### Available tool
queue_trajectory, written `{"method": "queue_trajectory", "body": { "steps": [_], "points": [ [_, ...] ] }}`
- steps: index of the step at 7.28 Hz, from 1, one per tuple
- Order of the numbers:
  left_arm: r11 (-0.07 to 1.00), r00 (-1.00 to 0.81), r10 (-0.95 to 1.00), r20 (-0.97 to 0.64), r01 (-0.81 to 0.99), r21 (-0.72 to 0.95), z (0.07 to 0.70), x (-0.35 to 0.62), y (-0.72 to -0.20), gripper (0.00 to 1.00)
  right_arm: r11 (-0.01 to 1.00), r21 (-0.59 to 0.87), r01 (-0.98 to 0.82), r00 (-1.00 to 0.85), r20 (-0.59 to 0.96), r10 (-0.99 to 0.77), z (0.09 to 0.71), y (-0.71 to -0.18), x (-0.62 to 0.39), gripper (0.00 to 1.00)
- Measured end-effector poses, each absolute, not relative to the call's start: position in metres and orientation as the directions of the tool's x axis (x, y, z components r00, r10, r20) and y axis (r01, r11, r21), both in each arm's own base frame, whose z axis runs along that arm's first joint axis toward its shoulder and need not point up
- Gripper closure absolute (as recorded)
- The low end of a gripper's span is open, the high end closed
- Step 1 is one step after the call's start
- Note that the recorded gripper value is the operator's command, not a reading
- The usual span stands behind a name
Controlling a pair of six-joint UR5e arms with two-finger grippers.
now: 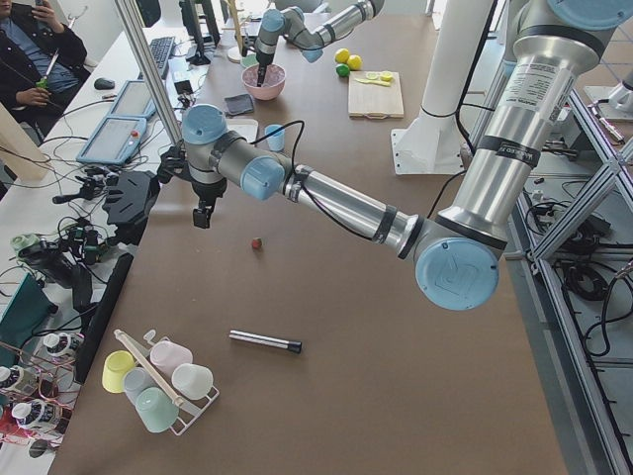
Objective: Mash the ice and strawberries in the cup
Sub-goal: 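Grasp another ice cube in the bowl with the right gripper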
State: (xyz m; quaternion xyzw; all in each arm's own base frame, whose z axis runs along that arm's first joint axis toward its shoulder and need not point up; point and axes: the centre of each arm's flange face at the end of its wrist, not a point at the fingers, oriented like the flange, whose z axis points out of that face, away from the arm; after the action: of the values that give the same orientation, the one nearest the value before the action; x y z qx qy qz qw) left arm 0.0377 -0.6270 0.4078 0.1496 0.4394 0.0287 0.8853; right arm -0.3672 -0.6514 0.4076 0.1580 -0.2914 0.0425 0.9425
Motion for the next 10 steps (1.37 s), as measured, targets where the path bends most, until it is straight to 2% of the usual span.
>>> {"method": "queue_trajectory", "body": {
  "steps": [6, 7, 8, 10],
  "points": [
    [0.955, 0.613, 0.181, -0.769, 0.078, 0.286, 0.410, 0.040, -0.628, 0.02, 0.941, 0.285, -0.181, 0.817, 0.576, -0.018, 0.396, -0.654, -0.356, 1.00],
    [0.955, 0.612, 0.181, -0.770, 0.078, 0.287, 0.410, 0.040, -0.628, 0.02, 0.941, 0.286, -0.183, 0.815, 0.579, -0.018, 0.395, -0.654, -0.354, 0.66],
    [0.955, 0.612, 0.181, -0.770, 0.078, 0.287, 0.410, 0.040, -0.628, 0.02, 0.941, 0.285, -0.183, 0.815, 0.580, -0.017, 0.395, -0.655, -0.353, 0.04],
    [0.955, 0.612, 0.181, -0.770, 0.077, 0.286, 0.410, 0.040, -0.628, 0.02, 0.942, 0.281, -0.184, 0.817, 0.576, -0.012, 0.400, -0.654, -0.352, 0.01]
  ]
}}
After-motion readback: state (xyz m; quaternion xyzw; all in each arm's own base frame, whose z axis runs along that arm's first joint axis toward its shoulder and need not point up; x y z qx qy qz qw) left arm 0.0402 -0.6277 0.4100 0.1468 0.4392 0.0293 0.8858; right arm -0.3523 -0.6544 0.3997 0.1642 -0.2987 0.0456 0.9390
